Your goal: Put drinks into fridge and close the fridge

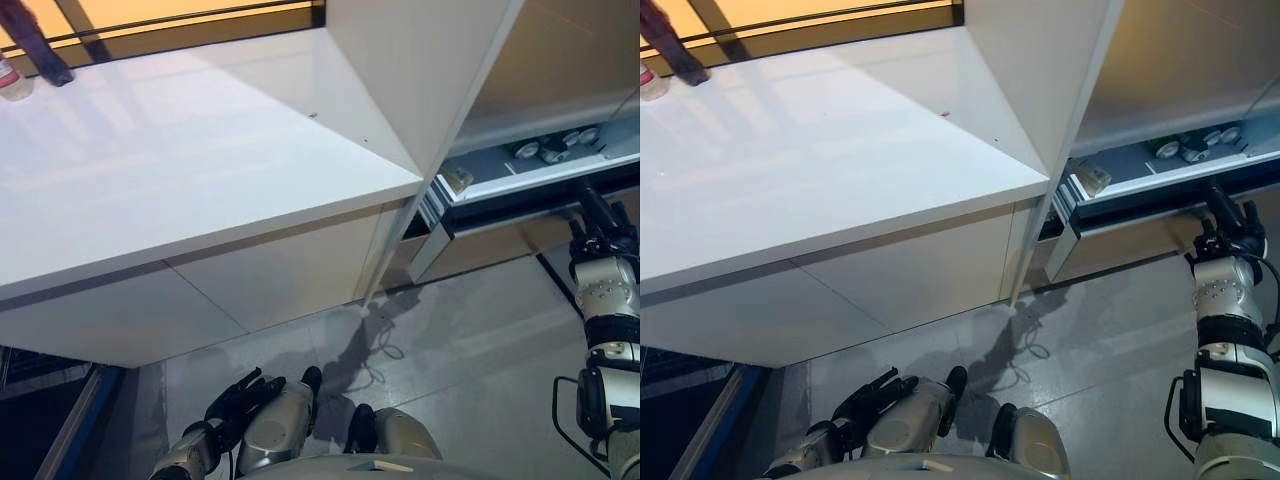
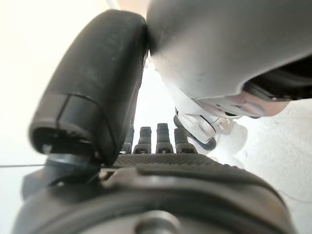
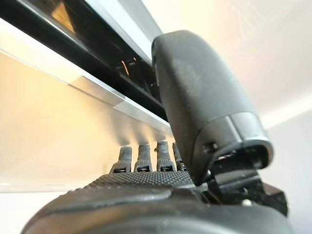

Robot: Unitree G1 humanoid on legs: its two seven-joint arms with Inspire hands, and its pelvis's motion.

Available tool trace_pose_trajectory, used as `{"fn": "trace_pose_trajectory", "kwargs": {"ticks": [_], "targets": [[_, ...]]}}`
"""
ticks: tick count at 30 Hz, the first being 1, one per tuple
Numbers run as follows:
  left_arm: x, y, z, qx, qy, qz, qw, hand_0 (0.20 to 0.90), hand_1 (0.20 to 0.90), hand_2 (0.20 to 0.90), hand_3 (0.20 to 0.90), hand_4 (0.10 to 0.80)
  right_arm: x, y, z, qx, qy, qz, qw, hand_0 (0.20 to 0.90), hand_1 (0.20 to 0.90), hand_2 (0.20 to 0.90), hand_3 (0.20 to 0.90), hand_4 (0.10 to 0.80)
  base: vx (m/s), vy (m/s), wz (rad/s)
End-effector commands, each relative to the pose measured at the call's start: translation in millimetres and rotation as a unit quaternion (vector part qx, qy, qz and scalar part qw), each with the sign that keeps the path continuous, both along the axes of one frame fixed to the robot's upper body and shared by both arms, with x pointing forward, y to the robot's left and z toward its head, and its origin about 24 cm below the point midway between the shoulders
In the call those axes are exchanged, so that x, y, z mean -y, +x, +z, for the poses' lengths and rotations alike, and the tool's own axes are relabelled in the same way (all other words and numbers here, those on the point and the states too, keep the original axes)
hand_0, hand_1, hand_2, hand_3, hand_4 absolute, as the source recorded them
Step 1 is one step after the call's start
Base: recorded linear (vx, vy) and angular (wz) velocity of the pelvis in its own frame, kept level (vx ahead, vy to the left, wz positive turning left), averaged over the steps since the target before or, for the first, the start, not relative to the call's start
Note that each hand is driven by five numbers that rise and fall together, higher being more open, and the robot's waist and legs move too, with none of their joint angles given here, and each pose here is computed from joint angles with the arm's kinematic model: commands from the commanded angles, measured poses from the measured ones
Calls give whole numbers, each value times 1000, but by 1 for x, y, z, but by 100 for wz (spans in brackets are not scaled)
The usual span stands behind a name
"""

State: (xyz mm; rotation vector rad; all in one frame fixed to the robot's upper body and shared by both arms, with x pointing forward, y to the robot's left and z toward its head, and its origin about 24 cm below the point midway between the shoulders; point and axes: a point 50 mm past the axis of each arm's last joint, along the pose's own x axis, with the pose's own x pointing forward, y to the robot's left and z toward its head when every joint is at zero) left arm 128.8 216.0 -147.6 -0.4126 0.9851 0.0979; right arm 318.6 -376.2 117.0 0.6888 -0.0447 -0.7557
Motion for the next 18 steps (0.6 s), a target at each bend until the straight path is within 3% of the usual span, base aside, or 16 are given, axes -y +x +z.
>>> {"fn": "trace_pose_trajectory", "kwargs": {"ticks": [1, 11, 14, 18], "targets": [[-15, -55, -10, -74, 35, -59, 995, 900, 900, 900, 900, 800, -27, 31, 74, 123, -90, 81, 985, 900, 900, 900, 900, 800, 10, -29, 17], [-16, -40, -7, -60, 46, -73, 994, 900, 900, 900, 900, 800, -36, 27, 82, 119, -175, 41, 976, 900, 900, 900, 900, 800, -36, -40, -6], [-17, -33, -6, -55, 49, -68, 995, 900, 900, 900, 900, 800, -52, 26, 68, 106, -216, 87, 967, 900, 900, 900, 900, 800, -88, -41, -41], [-14, -25, -5, -52, 53, -48, 996, 900, 900, 900, 900, 800, -83, 13, 10, 72, -211, 172, 959, 900, 900, 900, 900, 800, -96, -60, -56]]}}
